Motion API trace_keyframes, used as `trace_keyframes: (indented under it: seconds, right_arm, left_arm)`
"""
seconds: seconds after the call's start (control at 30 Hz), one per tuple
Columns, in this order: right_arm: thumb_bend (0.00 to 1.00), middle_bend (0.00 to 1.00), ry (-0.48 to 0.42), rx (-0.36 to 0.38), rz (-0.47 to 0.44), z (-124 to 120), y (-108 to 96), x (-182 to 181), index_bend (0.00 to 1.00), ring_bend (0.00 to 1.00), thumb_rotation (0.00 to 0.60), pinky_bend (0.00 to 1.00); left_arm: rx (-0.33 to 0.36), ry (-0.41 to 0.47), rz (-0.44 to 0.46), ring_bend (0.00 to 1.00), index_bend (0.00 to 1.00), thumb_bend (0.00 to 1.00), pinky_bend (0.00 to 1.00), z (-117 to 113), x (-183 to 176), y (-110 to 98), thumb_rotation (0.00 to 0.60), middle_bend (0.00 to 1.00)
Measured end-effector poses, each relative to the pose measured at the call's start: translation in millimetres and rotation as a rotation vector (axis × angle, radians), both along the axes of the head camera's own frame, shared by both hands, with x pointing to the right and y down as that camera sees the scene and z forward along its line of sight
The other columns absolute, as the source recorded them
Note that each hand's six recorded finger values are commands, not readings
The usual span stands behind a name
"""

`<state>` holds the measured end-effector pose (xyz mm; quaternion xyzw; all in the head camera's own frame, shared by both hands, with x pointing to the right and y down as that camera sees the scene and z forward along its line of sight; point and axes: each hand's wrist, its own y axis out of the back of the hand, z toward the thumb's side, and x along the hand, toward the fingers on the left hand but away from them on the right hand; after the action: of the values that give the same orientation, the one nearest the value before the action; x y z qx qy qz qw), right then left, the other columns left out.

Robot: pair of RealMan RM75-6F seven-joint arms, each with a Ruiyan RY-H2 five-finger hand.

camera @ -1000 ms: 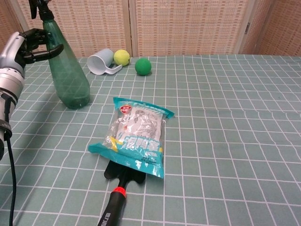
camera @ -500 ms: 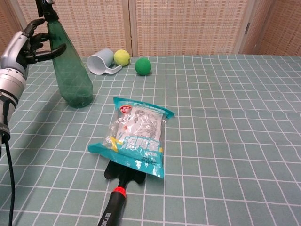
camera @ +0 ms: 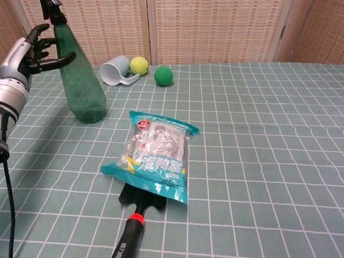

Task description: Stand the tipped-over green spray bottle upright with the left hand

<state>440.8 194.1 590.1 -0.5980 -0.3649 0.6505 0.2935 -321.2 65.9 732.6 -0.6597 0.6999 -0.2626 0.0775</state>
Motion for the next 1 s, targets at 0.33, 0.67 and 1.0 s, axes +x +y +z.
trace_keyframes:
  seconds: [0.33, 0.67, 1.0]
  right_arm:
    - [0.00, 0.00, -0.062, 0.025, -0.022, -3, -3, -9, 0.00, 0.00, 0.600, 0.00]
    - [0.00, 0.00, -0.155, 0.052, -0.044, -11, -5, -17, 0.00, 0.00, 0.600, 0.00]
    - [0.00, 0.00, -0.248, 0.057, -0.078, -22, 1, -21, 0.00, 0.00, 0.600, 0.00]
  left_arm:
    - [-0.030, -0.005, 0.003, 0.04, 0.00, 0.14, 0.00, -6, -3, 11, 0.600, 0.13]
    - [-0.024, 0.008, 0.061, 0.03, 0.00, 0.17, 0.00, -52, 19, 33, 0.600, 0.10]
    - [-0.058, -0.298, 0.004, 0.03, 0.00, 0.31, 0.00, -106, -65, 53, 0.600, 0.09]
